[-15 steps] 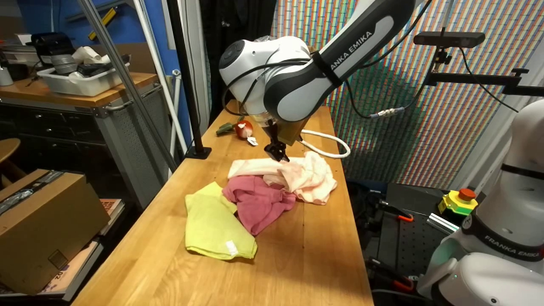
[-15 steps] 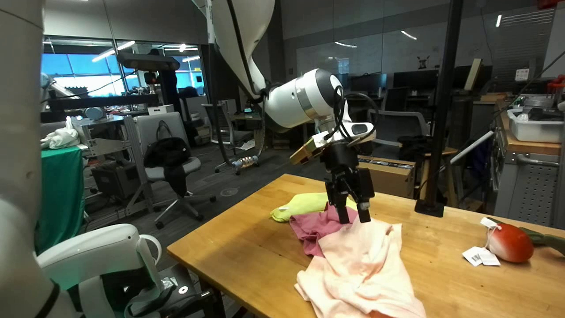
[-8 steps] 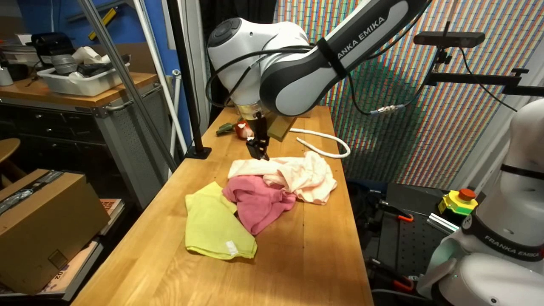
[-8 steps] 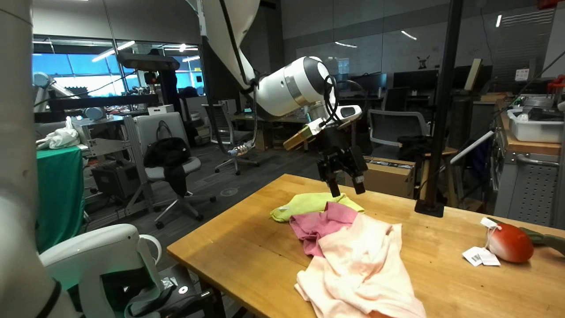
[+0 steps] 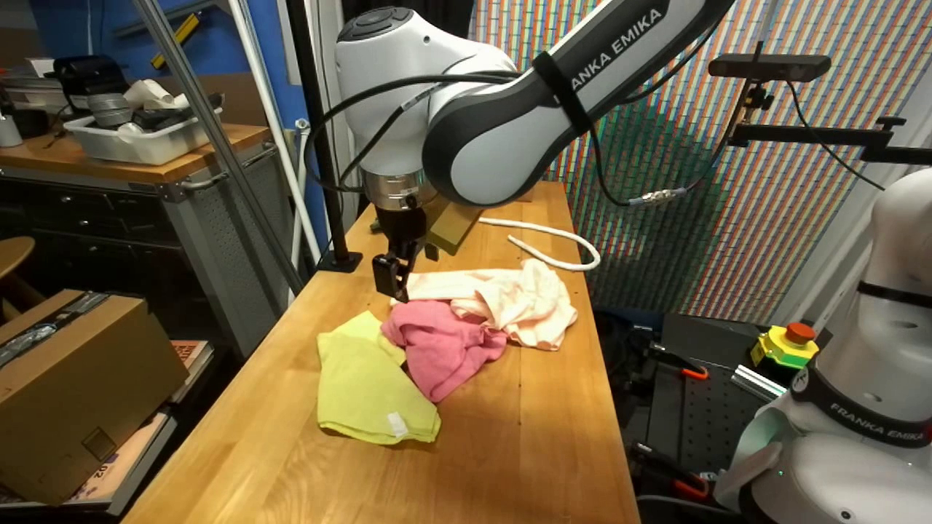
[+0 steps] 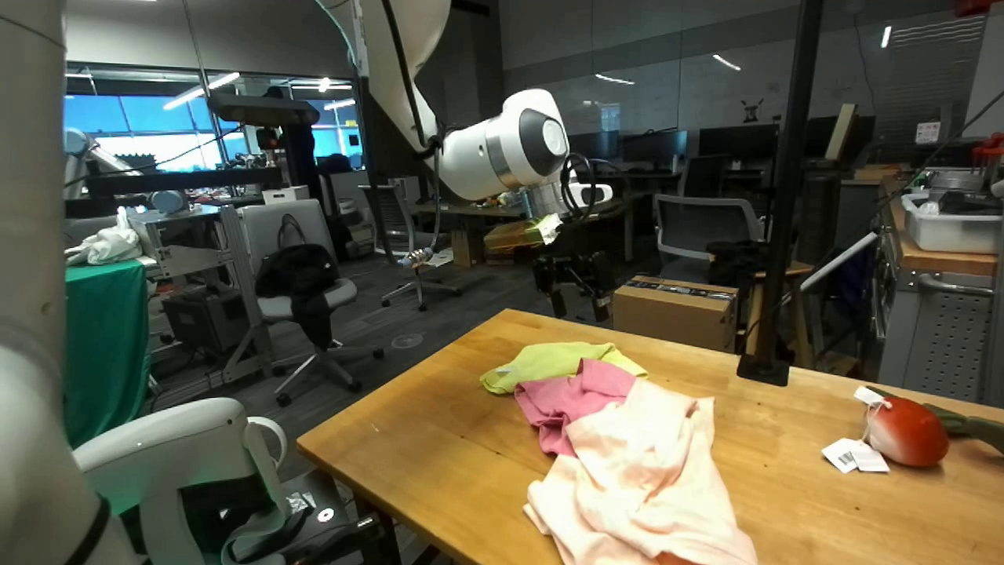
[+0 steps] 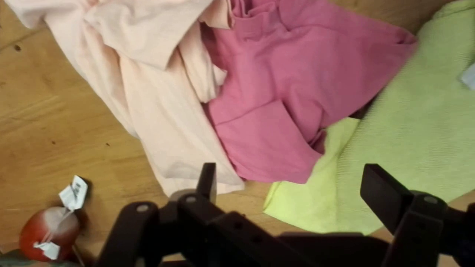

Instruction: Move the white rope and radish to the right, move the peach shirt forwards, move the yellow towel and pink shirt to the left

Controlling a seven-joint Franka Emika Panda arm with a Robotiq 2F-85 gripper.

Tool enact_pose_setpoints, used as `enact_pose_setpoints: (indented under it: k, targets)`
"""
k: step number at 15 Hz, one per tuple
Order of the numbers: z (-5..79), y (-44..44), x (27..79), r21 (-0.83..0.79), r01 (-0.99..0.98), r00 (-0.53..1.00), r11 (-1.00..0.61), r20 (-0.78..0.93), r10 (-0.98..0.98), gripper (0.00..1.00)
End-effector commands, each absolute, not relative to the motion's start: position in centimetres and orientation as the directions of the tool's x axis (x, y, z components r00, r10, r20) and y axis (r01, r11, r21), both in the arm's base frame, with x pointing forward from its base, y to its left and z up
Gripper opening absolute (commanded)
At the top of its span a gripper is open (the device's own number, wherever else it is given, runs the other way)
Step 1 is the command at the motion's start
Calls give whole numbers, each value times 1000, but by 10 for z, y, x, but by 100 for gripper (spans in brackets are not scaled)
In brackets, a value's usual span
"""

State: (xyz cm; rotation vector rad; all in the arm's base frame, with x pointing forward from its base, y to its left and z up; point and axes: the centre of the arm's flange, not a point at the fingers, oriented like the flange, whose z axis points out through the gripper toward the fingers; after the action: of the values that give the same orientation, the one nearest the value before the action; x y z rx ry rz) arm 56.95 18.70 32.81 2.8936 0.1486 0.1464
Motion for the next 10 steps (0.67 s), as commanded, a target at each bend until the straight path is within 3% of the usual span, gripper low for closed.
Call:
enact_pose_setpoints:
  k: [1,10]
  targets:
    - [324,206,575,136,232,963,-963,107,248,100]
    - [275,237,571,106,564,823,-819,3,567,100]
